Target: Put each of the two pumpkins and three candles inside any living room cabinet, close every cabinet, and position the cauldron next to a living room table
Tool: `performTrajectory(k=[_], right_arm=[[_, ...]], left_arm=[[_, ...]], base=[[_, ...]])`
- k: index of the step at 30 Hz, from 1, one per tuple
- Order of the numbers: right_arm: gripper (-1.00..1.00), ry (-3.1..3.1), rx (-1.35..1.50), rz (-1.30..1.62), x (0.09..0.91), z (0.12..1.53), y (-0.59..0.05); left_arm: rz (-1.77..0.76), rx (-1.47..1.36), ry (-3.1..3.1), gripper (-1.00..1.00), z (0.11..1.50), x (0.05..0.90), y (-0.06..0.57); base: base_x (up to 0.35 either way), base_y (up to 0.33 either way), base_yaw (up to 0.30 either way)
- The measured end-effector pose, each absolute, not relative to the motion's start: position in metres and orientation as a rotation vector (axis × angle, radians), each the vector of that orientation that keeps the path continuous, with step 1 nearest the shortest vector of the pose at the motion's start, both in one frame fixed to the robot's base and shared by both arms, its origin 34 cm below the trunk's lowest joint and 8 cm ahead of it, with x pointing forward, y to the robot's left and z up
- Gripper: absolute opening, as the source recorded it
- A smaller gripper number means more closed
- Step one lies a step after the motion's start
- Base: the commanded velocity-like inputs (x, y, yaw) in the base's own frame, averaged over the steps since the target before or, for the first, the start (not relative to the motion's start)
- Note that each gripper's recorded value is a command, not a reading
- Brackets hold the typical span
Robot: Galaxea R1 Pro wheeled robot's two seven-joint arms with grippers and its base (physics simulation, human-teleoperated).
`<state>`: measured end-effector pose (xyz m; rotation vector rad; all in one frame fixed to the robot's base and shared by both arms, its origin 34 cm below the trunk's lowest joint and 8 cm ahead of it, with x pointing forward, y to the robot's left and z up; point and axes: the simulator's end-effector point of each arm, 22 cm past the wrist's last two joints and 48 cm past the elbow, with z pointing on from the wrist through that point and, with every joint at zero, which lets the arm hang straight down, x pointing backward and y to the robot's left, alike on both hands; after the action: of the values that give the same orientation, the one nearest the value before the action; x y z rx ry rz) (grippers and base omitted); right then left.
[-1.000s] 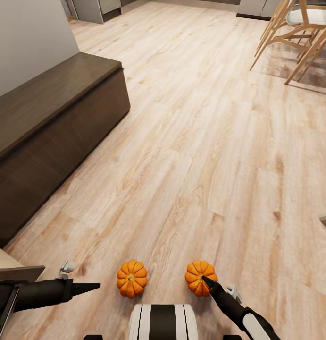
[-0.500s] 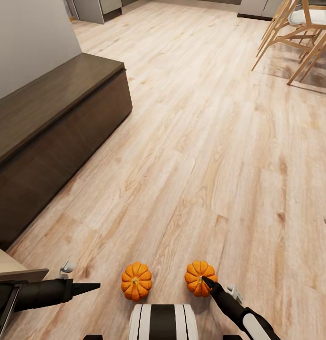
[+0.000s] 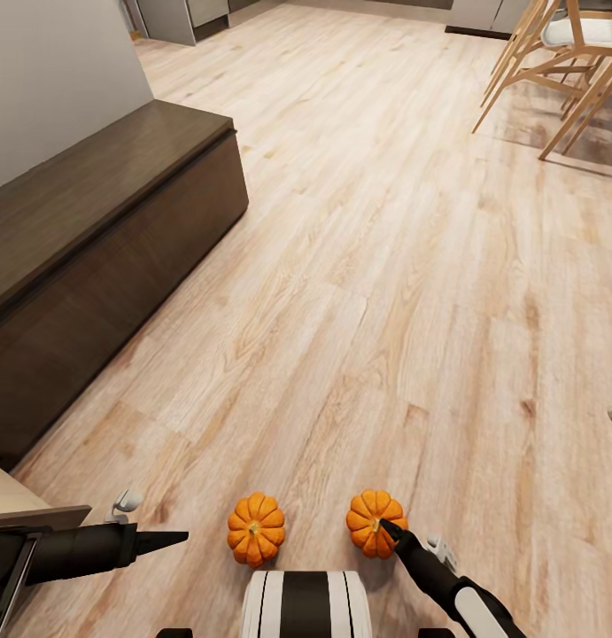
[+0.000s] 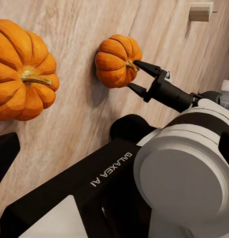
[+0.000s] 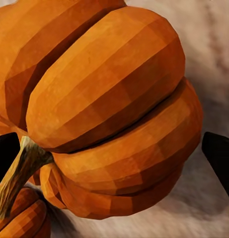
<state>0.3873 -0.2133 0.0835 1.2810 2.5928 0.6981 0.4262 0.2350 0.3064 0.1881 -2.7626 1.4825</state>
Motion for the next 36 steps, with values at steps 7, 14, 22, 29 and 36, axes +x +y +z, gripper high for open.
performTrajectory(k=[7, 14, 22, 29, 36], right_arm=[[-1.00, 2.592, 1.282, 0.703, 0.3871, 0.0837, -0.2122], [-1.00, 2.591, 1.282, 0.703, 0.3876, 0.0837, -0.2119], [-1.00, 2.592, 1.279, 0.702, 0.3875, 0.0837, -0.2119], [-1.00, 2.592, 1.279, 0.702, 0.3875, 0.0837, -0.2119], [-1.00, 2.592, 1.278, 0.702, 0.3875, 0.0837, -0.2119]], left_arm=[[1.483, 0.188, -2.763, 1.00, 0.3064, 0.4262, 0.2349], [1.483, 0.188, -2.763, 1.00, 0.3064, 0.4262, 0.2349], [1.483, 0.188, -2.763, 1.00, 0.3064, 0.4262, 0.2350], [1.483, 0.188, -2.763, 1.00, 0.3064, 0.4262, 0.2350], [1.479, 0.193, -2.768, 1.00, 0.3065, 0.4269, 0.2371]], base=[[0.000, 0.000, 0.000], [0.000, 0.000, 0.000], [0.000, 0.000, 0.000], [0.000, 0.000, 0.000], [0.000, 0.000, 0.000]])
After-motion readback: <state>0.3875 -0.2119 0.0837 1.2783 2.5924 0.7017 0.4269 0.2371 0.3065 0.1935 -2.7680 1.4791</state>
